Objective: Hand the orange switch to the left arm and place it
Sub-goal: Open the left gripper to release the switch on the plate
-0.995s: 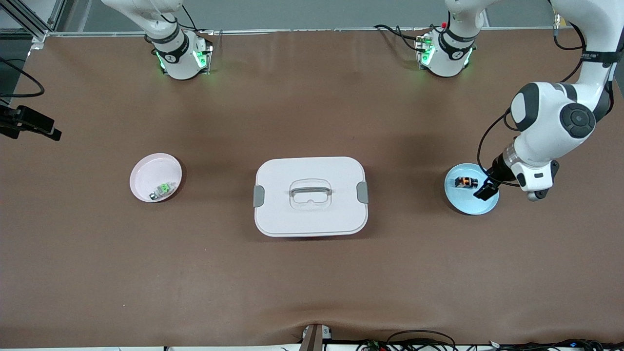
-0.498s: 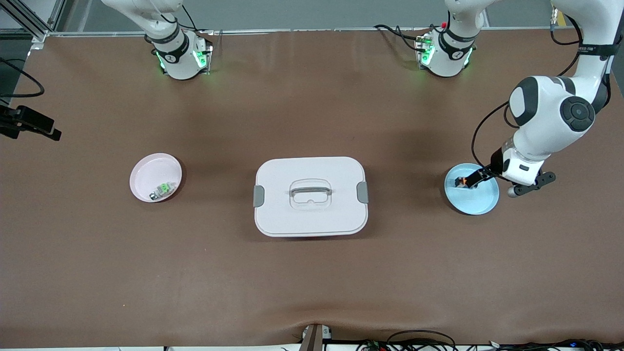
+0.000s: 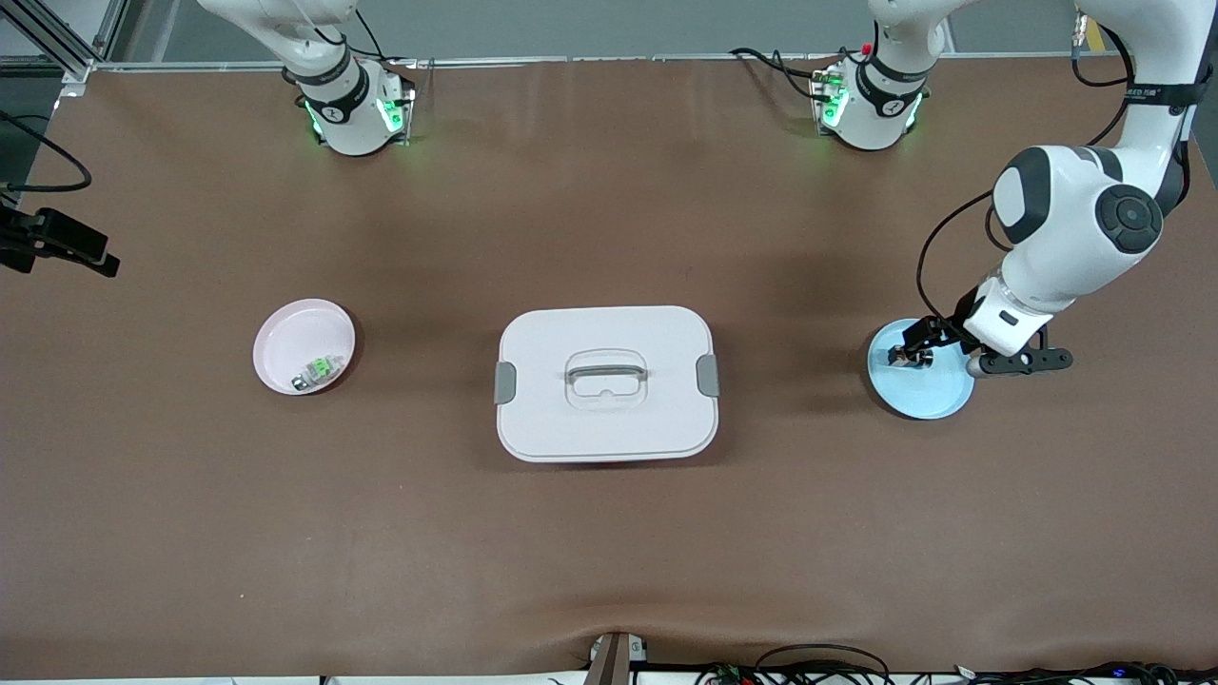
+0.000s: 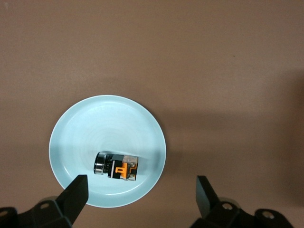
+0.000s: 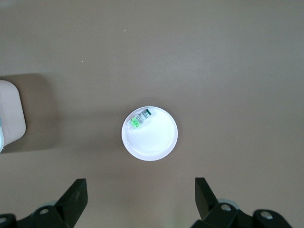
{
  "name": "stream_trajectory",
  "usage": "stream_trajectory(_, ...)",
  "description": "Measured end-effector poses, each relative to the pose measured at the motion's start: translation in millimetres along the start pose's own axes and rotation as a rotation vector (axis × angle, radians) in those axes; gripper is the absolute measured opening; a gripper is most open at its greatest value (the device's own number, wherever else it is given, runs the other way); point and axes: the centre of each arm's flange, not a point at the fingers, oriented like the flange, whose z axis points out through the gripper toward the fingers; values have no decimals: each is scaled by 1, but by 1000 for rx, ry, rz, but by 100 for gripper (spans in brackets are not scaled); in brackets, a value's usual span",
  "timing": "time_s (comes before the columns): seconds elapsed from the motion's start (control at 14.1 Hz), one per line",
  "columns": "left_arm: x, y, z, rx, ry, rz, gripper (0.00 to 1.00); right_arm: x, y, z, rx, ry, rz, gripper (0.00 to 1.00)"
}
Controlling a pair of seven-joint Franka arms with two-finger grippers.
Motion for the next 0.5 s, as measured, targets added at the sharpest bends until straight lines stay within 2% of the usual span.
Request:
stream_trajectory(0.21, 5, 2, -20, -2, 44, 52, 100, 0, 0, 0, -1, 1, 0, 100)
stream_trajectory(0.5, 16, 4, -63, 11, 120, 56, 100, 0, 2, -1, -1, 6, 4, 100)
